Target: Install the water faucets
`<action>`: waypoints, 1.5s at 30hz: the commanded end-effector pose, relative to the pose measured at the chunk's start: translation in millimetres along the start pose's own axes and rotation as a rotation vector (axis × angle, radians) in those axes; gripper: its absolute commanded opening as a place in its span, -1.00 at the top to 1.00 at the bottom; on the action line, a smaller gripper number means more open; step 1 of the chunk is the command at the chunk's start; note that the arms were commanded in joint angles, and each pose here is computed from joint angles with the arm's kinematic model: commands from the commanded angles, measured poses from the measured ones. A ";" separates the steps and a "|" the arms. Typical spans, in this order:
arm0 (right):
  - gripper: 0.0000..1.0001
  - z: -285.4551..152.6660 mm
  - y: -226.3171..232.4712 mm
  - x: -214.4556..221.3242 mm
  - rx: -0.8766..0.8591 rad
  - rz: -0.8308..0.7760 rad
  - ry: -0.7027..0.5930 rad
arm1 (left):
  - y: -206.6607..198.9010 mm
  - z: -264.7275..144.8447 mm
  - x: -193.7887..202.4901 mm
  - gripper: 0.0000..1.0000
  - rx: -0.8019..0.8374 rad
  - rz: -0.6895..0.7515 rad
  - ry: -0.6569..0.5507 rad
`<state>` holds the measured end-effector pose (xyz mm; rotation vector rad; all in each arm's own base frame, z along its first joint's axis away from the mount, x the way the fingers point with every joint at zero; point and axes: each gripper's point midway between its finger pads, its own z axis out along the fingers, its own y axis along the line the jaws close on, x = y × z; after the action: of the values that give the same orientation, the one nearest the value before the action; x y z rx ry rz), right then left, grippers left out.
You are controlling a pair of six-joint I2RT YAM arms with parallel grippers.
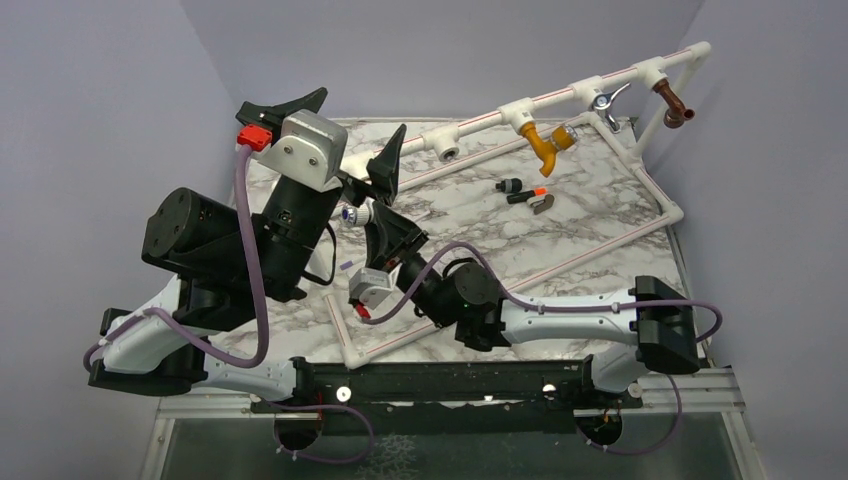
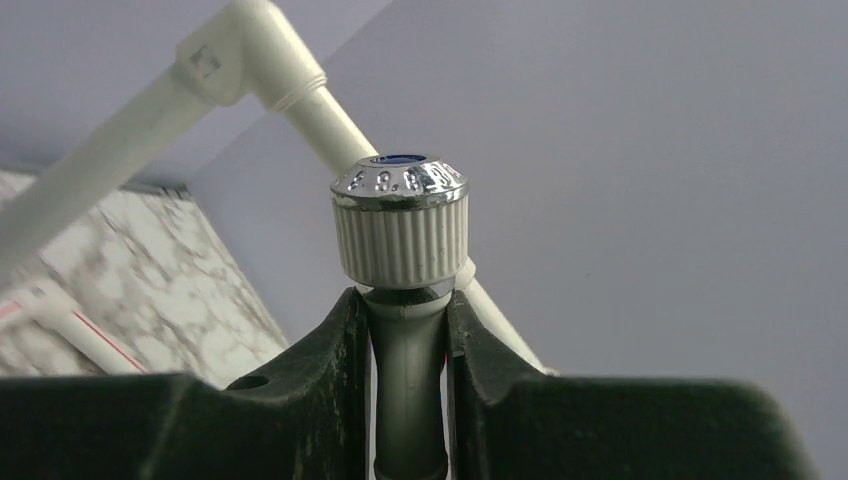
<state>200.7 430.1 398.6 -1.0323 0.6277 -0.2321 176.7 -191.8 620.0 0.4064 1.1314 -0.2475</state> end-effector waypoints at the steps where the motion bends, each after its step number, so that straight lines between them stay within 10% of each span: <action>1: 0.99 -10.0 -37.5 -5.7 0.263 0.547 -0.047 | 8.9 -3.2 -1.9 -0.98 -0.029 -0.006 0.002; 29: 0.99 -38.5 14.4 49.2 0.840 2.296 0.250 | 3.1 -6.0 -2.9 -0.98 -0.014 -0.009 0.004; 40: 0.98 -44.9 18.0 52.7 0.873 2.337 0.346 | 4.0 -7.7 -4.2 -0.98 -0.014 -0.013 0.003; 45: 0.22 -48.3 8.0 53.9 0.800 2.160 0.349 | 4.0 -8.6 -3.9 -0.98 -0.017 -0.007 0.007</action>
<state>200.7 396.3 381.3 0.9080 1.4166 1.4637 169.8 -193.7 619.3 0.4179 1.1342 -0.2493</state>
